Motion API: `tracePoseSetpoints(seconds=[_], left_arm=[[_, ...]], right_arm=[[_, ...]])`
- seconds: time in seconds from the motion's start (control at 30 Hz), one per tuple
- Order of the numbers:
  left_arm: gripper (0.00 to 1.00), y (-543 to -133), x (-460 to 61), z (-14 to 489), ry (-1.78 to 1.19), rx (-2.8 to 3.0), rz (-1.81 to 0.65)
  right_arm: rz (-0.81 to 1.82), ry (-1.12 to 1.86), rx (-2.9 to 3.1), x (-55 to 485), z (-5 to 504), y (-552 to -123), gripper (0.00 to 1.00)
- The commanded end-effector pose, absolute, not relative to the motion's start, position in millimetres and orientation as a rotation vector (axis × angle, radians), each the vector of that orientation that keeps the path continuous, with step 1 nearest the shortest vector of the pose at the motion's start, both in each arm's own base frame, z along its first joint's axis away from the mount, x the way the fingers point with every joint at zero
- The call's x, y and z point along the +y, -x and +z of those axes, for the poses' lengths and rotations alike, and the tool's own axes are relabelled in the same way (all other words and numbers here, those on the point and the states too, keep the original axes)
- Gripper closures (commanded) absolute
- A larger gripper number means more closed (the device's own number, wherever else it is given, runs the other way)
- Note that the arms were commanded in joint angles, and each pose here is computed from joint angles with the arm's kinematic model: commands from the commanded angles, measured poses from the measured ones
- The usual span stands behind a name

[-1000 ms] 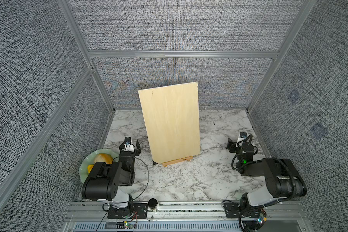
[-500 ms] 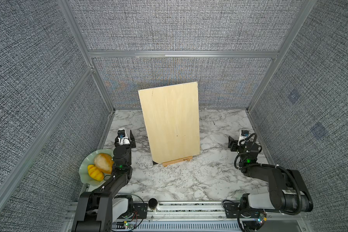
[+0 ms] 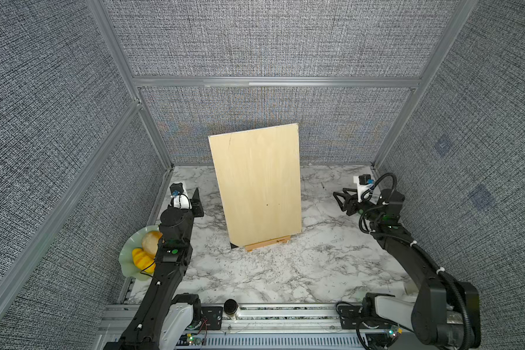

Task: Disassemble the easel
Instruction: Adjust the easel at the center of the board.

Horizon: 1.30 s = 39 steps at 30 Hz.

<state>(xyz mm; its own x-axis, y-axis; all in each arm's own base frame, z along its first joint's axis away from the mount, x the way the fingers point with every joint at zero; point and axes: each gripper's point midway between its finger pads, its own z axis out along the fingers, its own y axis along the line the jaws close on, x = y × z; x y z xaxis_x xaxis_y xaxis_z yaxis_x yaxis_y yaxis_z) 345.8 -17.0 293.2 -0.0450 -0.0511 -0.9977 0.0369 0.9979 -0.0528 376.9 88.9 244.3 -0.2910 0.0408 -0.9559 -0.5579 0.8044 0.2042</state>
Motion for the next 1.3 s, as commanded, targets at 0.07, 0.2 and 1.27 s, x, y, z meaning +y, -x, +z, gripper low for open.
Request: tracePoseSetpoints(seconds=[0.07, 0.2, 1.27], left_arm=[[0.48, -337, -48, 303, -0.118, 1.675, -0.227], [0.45, -328, -69, 318, -0.229, 1.679, -0.331], [0.57, -334, -101, 292, -0.383, 1.776, -0.535]], right_arm=[[0.865, 0.574, 1.826, 137, 256, -349, 0.44], [0.815, 0.679, 1.866, 160, 254, -342, 0.44], [0.995, 0.75, 1.775, 198, 281, -379, 0.54]])
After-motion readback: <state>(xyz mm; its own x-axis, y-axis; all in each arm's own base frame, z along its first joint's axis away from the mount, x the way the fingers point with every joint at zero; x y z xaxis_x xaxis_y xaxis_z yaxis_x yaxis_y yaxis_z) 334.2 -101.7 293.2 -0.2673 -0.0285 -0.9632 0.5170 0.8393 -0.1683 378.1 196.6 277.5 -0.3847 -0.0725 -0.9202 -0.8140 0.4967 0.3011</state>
